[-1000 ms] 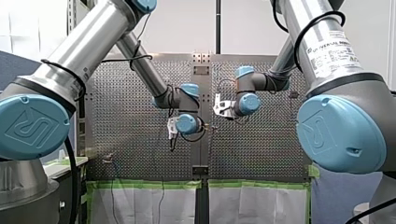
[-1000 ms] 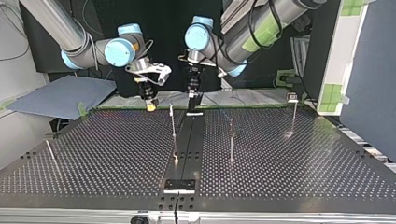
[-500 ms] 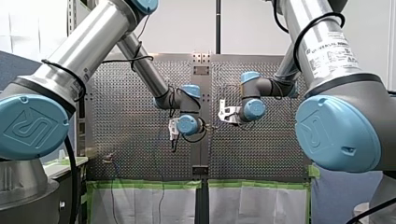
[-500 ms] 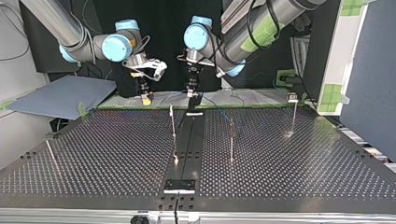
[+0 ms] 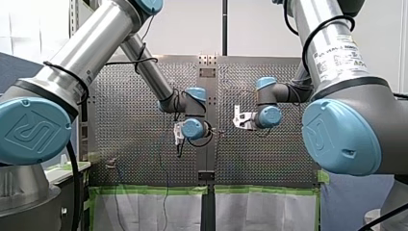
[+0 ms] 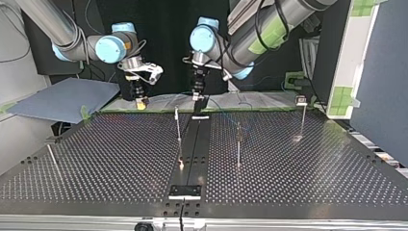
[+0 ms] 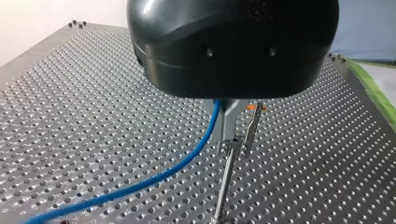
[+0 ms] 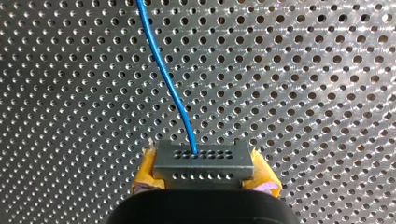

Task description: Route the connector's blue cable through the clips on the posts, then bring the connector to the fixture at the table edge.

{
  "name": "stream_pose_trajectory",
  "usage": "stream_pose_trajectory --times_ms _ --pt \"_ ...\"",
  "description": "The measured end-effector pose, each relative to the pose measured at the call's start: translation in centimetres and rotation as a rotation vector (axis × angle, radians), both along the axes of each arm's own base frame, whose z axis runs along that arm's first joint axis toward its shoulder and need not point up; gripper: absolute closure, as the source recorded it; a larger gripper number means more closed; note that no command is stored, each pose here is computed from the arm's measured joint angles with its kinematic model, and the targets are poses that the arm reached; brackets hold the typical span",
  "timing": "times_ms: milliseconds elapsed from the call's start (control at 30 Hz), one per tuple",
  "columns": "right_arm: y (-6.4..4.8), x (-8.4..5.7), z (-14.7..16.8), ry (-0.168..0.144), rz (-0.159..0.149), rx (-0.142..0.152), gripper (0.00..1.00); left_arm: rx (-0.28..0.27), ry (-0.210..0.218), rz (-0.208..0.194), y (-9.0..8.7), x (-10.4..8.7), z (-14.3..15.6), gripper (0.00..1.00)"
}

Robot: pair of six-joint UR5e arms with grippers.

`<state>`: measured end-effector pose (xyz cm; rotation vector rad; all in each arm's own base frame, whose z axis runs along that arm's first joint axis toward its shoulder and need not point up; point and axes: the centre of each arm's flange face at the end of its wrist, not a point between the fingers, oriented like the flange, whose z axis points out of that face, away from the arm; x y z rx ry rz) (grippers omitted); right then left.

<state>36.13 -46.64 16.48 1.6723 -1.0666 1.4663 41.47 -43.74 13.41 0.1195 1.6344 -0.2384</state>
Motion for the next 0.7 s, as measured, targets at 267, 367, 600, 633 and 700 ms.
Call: stream_pose_trajectory --times_ms 267,367,600,633,700 --pt "0.0 -0.1 -0.4 -0.021 0.025 -0.012 1.00 -0.008 0.000 -0.004 0.1 0.5 0.0 1.00" --pt "0.0 -0.1 -0.5 -0.021 0.028 -0.014 1.00 -0.006 0.008 -0.002 -0.1 0.8 -0.7 1.00" --pt "0.1 0.0 -0.9 -0.009 0.035 -0.012 1.00 -0.028 0.011 -0.006 -0.5 1.3 -1.8 1.00" --pt "0.1 0.0 -1.1 -0.007 0.035 -0.009 1.00 -0.031 0.010 -0.005 -0.5 1.4 -1.8 1.00" --pt "0.1 -0.1 -1.6 -0.002 0.035 -0.001 1.00 -0.035 0.010 -0.005 -0.5 1.5 -1.8 1.00"
